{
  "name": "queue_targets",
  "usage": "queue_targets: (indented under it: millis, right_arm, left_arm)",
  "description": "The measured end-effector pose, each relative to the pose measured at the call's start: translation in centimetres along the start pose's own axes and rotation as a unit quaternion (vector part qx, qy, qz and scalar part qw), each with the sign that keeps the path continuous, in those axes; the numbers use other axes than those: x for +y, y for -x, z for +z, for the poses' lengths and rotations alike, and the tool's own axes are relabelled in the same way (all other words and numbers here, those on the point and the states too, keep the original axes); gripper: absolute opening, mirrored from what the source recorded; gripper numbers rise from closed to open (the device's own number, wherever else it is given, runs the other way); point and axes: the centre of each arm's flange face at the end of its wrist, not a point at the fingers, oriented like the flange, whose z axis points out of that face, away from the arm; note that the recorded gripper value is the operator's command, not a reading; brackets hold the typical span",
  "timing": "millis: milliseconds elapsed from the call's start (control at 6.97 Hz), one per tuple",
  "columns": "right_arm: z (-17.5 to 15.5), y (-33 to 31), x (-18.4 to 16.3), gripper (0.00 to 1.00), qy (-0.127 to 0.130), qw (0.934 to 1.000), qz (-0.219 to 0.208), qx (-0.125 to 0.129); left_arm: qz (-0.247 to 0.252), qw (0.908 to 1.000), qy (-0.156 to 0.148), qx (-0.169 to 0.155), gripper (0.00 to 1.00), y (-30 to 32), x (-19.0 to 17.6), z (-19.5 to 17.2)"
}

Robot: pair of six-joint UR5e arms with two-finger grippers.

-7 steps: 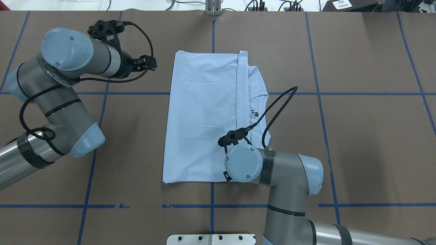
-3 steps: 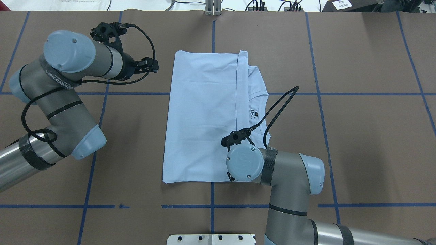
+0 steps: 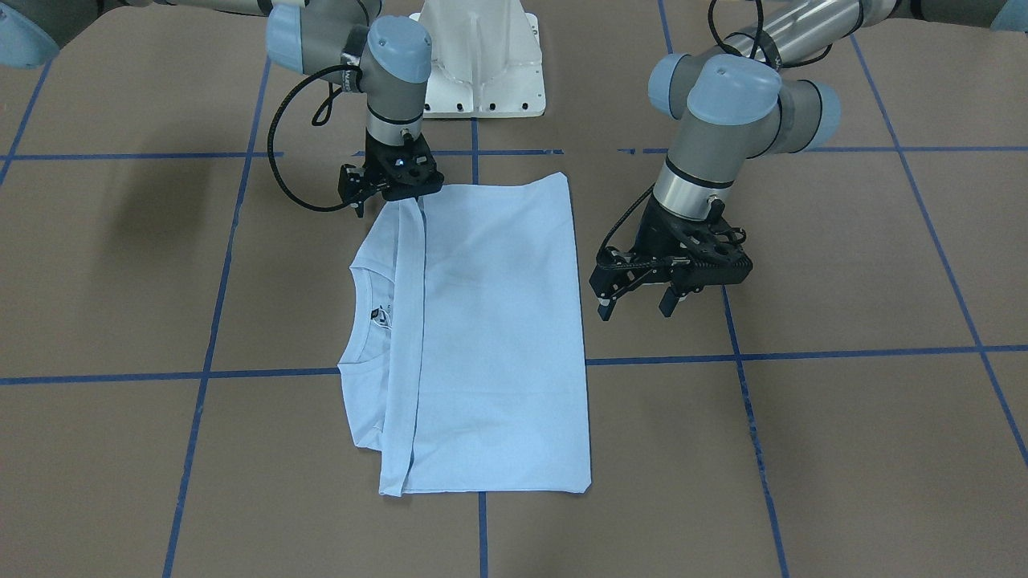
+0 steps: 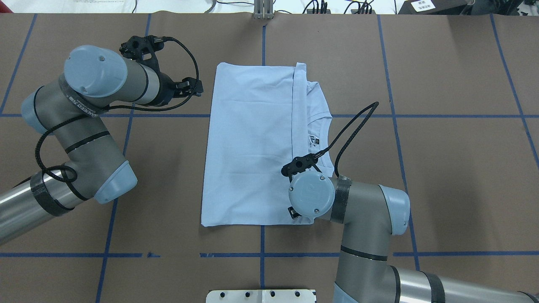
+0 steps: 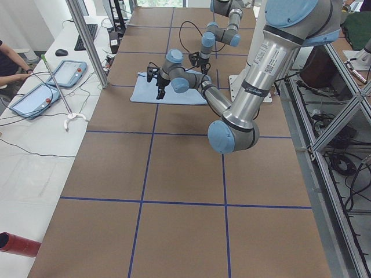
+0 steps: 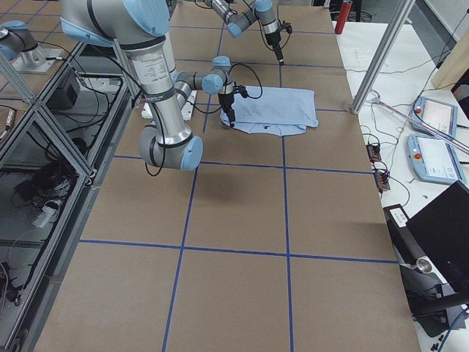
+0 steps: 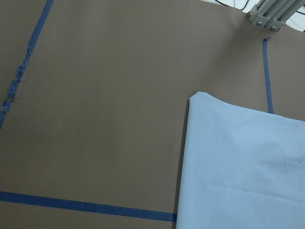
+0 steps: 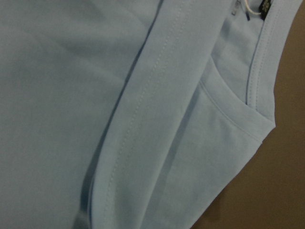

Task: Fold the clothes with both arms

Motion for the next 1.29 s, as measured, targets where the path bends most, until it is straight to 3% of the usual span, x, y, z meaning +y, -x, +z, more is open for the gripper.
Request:
queue_targets:
  millis: [860,1290]
  right_arm:
    - [0.1,-5.0,1.7,1.00,-0.002,1.0000,0.001,0.007]
    - [-2.6,-6.0,-2.2,1.00,-0.017,0.9996,0.018,-0.011]
  left_arm:
    - [0.002,1.0000,0.007,0.003,1.00,-0.8,1.3,0.5]
    - [0.004,1.0000,0.008,0.002,1.00,-0.7,1.4,0.6]
